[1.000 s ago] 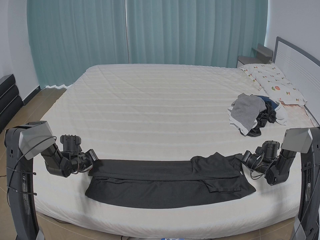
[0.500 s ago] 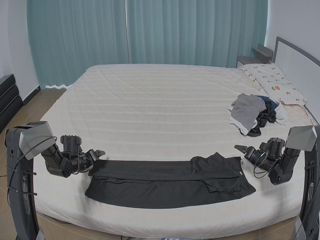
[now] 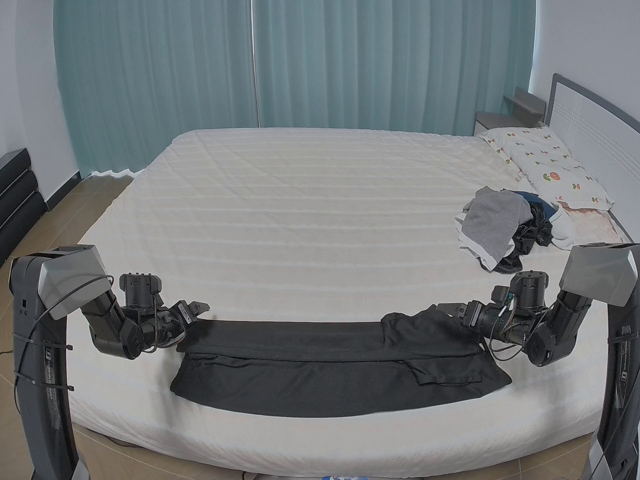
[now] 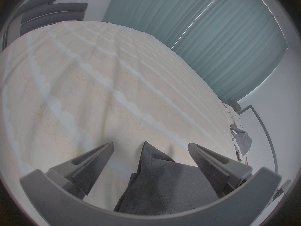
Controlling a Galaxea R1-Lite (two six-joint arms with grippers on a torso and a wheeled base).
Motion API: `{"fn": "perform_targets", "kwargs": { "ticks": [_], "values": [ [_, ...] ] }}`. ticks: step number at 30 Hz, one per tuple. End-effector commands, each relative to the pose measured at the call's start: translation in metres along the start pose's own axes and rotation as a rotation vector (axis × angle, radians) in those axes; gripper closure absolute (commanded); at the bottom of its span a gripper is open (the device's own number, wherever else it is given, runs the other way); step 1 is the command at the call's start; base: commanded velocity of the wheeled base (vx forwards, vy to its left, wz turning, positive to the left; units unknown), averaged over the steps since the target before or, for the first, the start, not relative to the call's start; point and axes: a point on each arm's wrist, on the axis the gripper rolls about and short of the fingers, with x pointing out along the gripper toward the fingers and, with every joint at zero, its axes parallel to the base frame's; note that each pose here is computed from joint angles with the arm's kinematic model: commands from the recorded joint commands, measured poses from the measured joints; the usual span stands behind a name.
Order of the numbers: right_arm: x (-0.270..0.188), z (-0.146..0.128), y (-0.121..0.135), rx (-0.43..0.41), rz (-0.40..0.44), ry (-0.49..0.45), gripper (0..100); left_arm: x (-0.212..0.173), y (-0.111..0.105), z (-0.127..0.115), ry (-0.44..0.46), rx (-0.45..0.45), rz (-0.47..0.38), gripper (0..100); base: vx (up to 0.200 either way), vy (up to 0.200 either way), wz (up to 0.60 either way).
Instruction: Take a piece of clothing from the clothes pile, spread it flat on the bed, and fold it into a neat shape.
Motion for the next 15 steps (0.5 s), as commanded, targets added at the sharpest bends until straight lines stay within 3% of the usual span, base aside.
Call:
{"fn": "perform_targets", "kwargs": {
  "ticks": [1,10,11,15],
  "values": [
    [0.010,-0.009,-0.005,-0.001,-0.005,0.032,0,0.000,0.001,-0.001,0.002,0.000,0.001,0,0.000,0.000,0.00],
    [0.019,-0.020,-0.012,-0.024,-0.014,0.063,0,0.000,0.001,-0.002,0.005,0.003,0.002,0,0.000,0.000,0.00],
    [0.019,-0.020,-0.012,-0.023,-0.015,0.065,100,0.000,0.000,-0.003,0.007,0.006,0.003,0,0.000,0.000,0.00],
    [0.014,-0.019,-0.012,-0.021,-0.021,0.062,100,0.000,0.000,-0.004,0.011,0.008,0.002,0,0.000,0.000,0.00]
  ]
}}
